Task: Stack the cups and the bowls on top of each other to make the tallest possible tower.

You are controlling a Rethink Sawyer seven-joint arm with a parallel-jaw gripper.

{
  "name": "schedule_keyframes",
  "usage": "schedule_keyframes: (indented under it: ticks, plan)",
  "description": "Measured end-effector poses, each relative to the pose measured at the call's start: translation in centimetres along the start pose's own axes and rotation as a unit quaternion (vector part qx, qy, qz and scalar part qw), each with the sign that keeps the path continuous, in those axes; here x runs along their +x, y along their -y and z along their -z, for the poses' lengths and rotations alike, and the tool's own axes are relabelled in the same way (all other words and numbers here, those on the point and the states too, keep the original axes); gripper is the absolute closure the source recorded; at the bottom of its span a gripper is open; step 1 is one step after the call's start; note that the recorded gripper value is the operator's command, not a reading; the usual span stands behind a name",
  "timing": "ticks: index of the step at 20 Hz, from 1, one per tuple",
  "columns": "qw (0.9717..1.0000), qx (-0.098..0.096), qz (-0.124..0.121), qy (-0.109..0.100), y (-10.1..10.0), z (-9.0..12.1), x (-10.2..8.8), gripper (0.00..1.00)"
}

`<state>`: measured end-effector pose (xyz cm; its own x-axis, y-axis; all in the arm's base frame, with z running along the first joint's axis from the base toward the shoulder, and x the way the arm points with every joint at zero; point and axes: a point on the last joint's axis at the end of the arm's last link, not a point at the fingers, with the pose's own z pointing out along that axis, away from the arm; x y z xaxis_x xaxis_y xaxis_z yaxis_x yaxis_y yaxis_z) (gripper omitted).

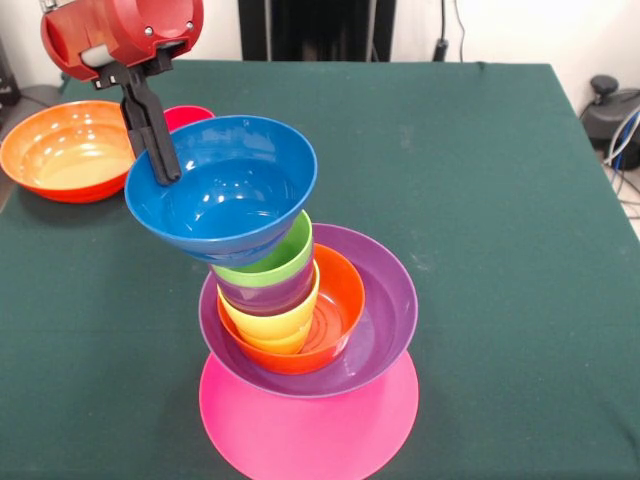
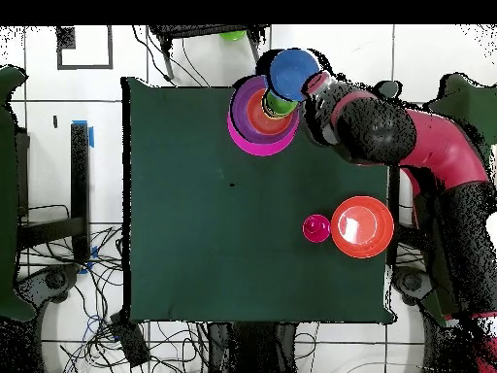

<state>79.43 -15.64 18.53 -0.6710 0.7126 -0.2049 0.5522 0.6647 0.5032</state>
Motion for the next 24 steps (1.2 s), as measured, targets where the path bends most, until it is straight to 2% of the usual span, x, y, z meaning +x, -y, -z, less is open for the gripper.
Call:
schedule_keyframes:
  ticks: [24]
  plan:
    - [1.0000,-0.002,0.002,0.000,-0.30,0.08,0.08,1.00]
